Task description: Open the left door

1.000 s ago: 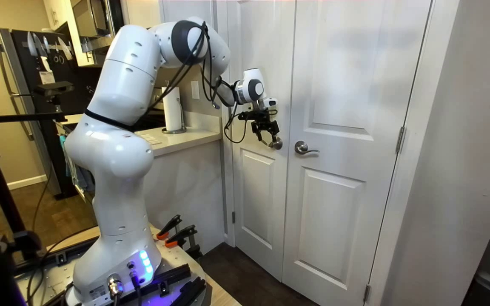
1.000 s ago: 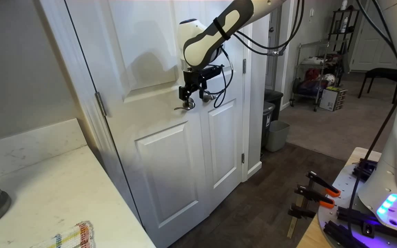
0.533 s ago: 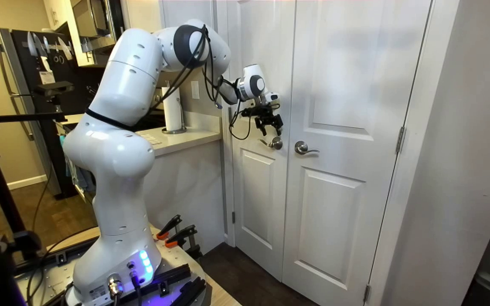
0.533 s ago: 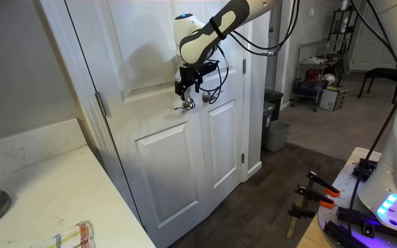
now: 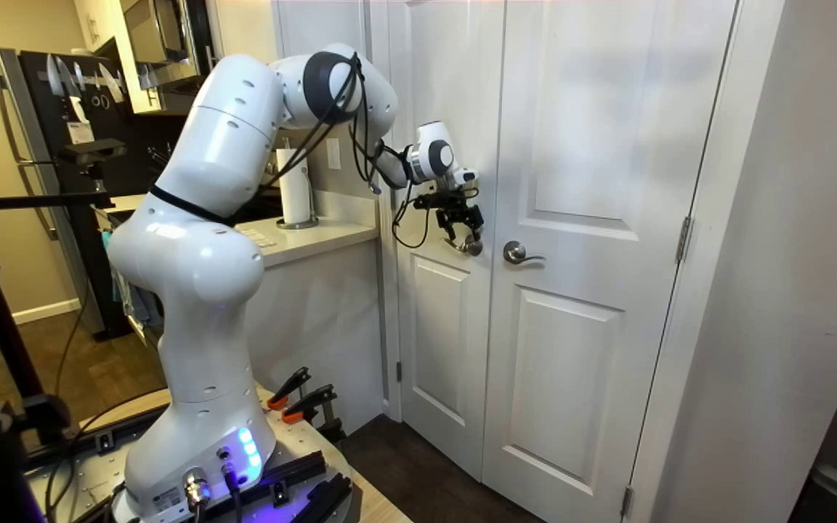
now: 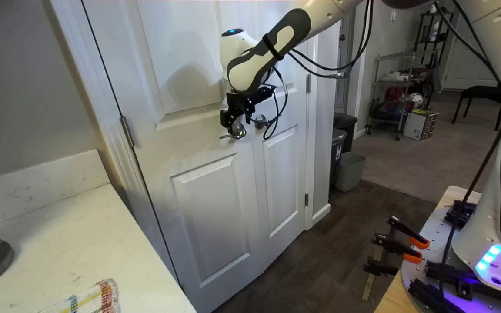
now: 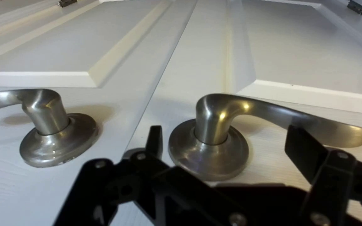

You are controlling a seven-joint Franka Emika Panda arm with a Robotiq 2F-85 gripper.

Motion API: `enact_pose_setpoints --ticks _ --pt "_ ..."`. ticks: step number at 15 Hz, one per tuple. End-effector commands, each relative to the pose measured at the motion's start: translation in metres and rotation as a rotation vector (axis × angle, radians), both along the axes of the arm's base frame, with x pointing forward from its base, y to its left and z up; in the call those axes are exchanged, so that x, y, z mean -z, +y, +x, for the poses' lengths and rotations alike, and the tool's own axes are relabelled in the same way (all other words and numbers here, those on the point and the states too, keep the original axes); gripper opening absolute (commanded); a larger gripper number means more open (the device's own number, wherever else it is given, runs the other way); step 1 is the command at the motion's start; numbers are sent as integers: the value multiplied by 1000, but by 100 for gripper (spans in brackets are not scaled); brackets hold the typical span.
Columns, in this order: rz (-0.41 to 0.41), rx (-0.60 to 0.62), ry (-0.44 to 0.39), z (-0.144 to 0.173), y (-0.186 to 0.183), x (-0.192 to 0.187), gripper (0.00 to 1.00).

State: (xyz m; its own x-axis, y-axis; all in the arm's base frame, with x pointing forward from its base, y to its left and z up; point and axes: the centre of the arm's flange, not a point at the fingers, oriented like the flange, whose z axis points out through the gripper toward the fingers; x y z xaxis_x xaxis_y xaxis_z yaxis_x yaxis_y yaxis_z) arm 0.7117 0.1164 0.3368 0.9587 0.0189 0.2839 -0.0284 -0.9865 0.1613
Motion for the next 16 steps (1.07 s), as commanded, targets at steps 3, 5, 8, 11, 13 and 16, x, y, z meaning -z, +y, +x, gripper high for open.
enact_pose_setpoints --ticks 3,5,8,11,13,16 --pt "40 73 -69 10 -7 22 100" --pt "46 135 -86 8 -15 24 100" --pt "39 212 -101 6 -29 21 100" --pt "51 257 -113 2 -30 17 100" --pt "54 280 -109 1 -30 16 100" --pt "72 289 -103 -2 -30 7 100"
